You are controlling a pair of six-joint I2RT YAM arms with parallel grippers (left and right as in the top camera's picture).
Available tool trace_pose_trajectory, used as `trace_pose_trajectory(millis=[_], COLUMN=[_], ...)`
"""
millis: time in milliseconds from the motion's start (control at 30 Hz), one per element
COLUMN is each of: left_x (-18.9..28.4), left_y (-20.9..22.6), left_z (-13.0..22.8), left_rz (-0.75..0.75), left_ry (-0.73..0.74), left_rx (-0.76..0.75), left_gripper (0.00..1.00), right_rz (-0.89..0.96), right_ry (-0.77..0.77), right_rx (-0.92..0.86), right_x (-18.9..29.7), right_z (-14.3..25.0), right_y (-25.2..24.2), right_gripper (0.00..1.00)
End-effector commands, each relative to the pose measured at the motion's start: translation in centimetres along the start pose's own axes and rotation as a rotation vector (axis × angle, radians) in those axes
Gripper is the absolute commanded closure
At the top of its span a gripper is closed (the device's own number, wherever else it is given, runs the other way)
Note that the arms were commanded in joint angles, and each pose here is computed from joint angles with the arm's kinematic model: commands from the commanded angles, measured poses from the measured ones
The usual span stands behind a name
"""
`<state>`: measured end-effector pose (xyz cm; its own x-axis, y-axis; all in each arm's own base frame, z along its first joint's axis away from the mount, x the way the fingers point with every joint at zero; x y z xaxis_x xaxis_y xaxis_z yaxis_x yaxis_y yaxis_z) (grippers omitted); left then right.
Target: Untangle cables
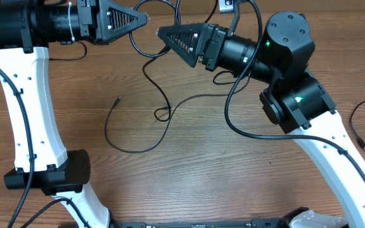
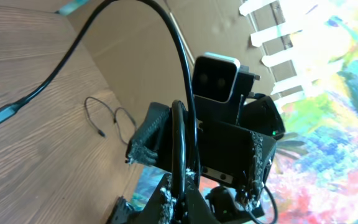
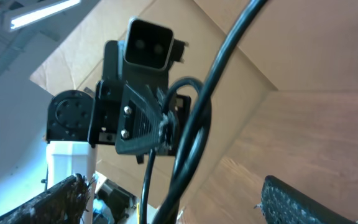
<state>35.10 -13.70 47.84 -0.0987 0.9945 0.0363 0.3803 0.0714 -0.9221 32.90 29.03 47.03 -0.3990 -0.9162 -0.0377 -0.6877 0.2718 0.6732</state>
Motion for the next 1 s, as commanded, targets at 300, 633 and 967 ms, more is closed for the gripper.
trace_pose_trajectory(millis=[300,633,967], left_x=[-1.1,-1.2,-1.7], left_y=[-0.5,0.6,4.8], left_z=[0.9,0.6,0.4], left_rz=[-0.051,-0.123,-0.368], left_ry=[0.016,0.001,-0.013], left_rx=[-0.102,-0.094,-0.061], left_gripper=[0.96,0.96,0.96], right_rz=[-0.344,-0.457,-0.591], right_ry=[-0.134,-0.174,-0.260], right_rx=[0.123,0.189,0.329], right_x=[-0.5,0.0,2.2], right_z=[-2.5,-2.4,-3.3], right_y=[8.9,12.2,15.4], right_gripper=[0.13,0.13,0.13])
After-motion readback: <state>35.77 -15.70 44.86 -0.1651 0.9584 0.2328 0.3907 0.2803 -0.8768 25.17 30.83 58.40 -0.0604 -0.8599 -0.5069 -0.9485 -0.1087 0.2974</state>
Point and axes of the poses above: each gripper's point midway between its finger pads, its own x axis back along the fingers, its own y axis along the line the jaws close on, z = x × y, the point moved 1 cm from there along x, back along the fingers, and after that the axes turned 6 degrees about x, right-handed, at the moved point
